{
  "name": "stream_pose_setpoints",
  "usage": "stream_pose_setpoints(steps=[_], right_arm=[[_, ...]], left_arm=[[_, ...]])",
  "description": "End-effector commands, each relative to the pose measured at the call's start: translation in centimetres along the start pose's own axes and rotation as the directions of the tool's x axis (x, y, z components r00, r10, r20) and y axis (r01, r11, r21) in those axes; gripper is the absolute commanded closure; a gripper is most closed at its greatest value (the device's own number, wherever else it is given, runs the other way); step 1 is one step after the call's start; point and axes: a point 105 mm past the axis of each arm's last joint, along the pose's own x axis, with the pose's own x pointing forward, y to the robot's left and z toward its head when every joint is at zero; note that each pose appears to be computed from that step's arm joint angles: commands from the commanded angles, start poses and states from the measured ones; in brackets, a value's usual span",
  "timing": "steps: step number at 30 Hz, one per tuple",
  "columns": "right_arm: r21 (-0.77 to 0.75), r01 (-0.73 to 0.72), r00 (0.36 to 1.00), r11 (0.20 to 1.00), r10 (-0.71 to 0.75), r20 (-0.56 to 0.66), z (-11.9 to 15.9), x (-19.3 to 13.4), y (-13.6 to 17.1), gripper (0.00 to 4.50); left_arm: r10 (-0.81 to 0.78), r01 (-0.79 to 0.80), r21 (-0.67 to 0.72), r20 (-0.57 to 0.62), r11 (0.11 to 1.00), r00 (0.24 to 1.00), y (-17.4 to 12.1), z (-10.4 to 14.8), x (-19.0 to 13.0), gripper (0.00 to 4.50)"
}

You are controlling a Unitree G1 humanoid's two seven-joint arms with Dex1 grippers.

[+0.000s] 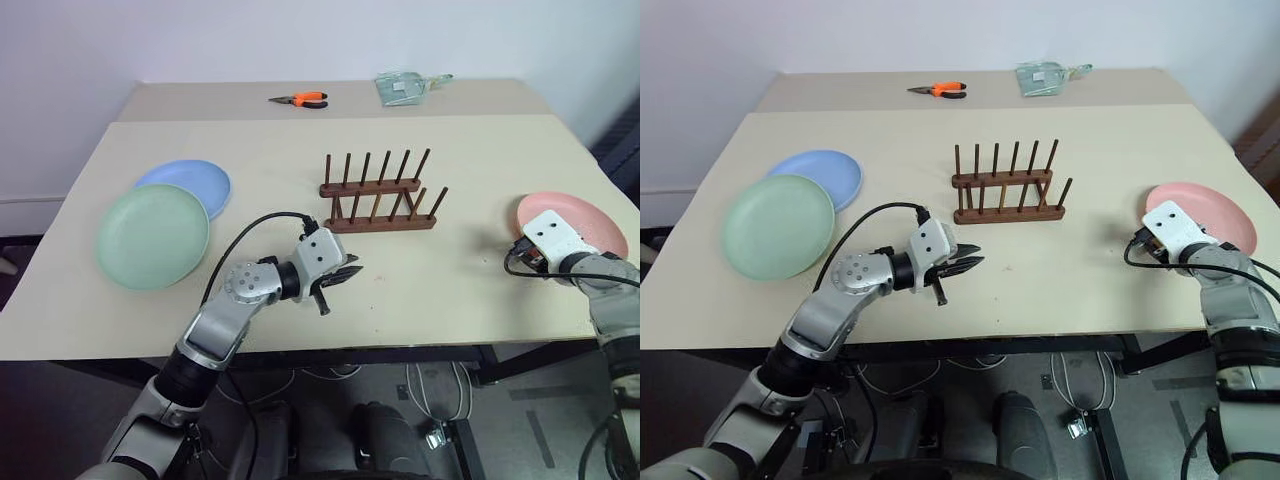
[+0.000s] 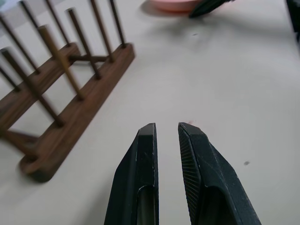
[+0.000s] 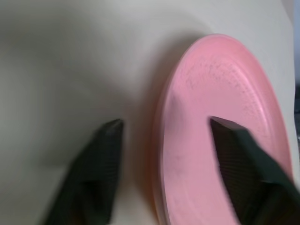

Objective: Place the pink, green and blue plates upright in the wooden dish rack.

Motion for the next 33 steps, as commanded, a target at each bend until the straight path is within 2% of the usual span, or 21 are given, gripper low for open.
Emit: stream_pose_setpoints(steps=[1,2,5,7,9,10,12,13,15,17,18,20,24,29,33], right_arm=[[0.003,0.019,1.000,1.000,-0.019,-0.015,-0.7,0.2,-0.4,4.03],[-0.004,0.028,1.000,1.000,-0.028,-0.004,-0.4,0.1,-0.5,4.37],[-0.040,0.067,0.994,0.997,-0.063,0.090,1.8,-0.4,-1.6,4.37],[-0.030,0.068,0.959,0.997,-0.057,0.279,6.6,-2.0,-2.8,4.37],[0.088,0.000,0.865,0.996,-0.044,0.500,12.4,-4.8,-3.9,4.37],[0.119,-0.038,0.828,0.992,-0.035,0.560,14.0,-5.9,-4.1,4.37],[0.191,-0.176,0.712,0.966,-0.010,0.703,17.8,-9.0,-4.8,4.37],[0.238,-0.301,0.629,0.923,0.005,0.778,19.8,-10.9,-5.1,4.37],[0.223,-0.527,0.460,0.820,0.054,0.887,22.5,-14.3,-4.9,4.37],[0.180,-0.670,0.349,0.720,0.091,0.933,23.6,-16.3,-4.5,4.37],[0.170,-0.734,0.315,0.658,0.108,0.943,24.0,-16.6,-4.0,4.37],[0.165,-0.807,0.290,0.567,0.138,0.947,24.5,-16.6,-3.0,4.37],[0.197,-0.873,0.286,0.446,0.142,0.948,25.0,-15.6,-2.1,4.37],[0.290,-0.867,0.366,0.405,0.125,0.922,24.8,-12.9,-2.0,4.37],[0.325,-0.880,0.379,0.345,0.102,0.920,24.9,-11.7,-2.4,4.37]], left_arm=[[0.018,-0.018,0.003,0.047,1.000,0.999,0.4,1.1,-0.6,3.77],[0.022,-0.022,0.000,0.046,1.000,0.999,0.5,1.1,-0.8,3.77],[0.031,-0.031,-0.001,0.041,1.000,0.999,0.7,0.9,-1.3,3.77],[0.048,-0.048,-0.004,0.032,0.999,0.998,1.0,0.6,-1.7,3.77],[0.068,-0.068,-0.011,0.032,0.998,0.997,1.4,0.4,-2.0,3.77],[0.073,-0.073,-0.015,0.034,0.997,0.997,1.5,0.4,-2.1,3.77],[0.078,-0.077,-0.019,0.033,0.997,0.996,1.7,0.3,-2.2,3.77],[0.080,-0.079,-0.012,0.029,0.997,0.996,1.9,0.2,-2.2,3.77],[0.082,-0.082,-0.006,0.029,0.997,0.996,2.1,0.3,-2.2,3.77],[0.084,-0.084,-0.006,0.033,0.996,0.996,2.2,0.4,-2.1,3.77],[0.086,-0.085,-0.006,0.036,0.996,0.996,2.3,0.4,-2.1,3.77],[0.087,-0.087,-0.008,0.041,0.996,0.995,2.3,0.5,-2.0,3.77],[0.088,-0.088,-0.014,0.050,0.996,0.995,2.4,0.6,-2.1,3.77],[0.083,-0.082,-0.029,0.065,0.996,0.994,2.1,0.9,-2.3,3.77],[0.070,-0.067,-0.038,0.079,0.997,0.994,1.8,1.2,-2.4,3.77]])
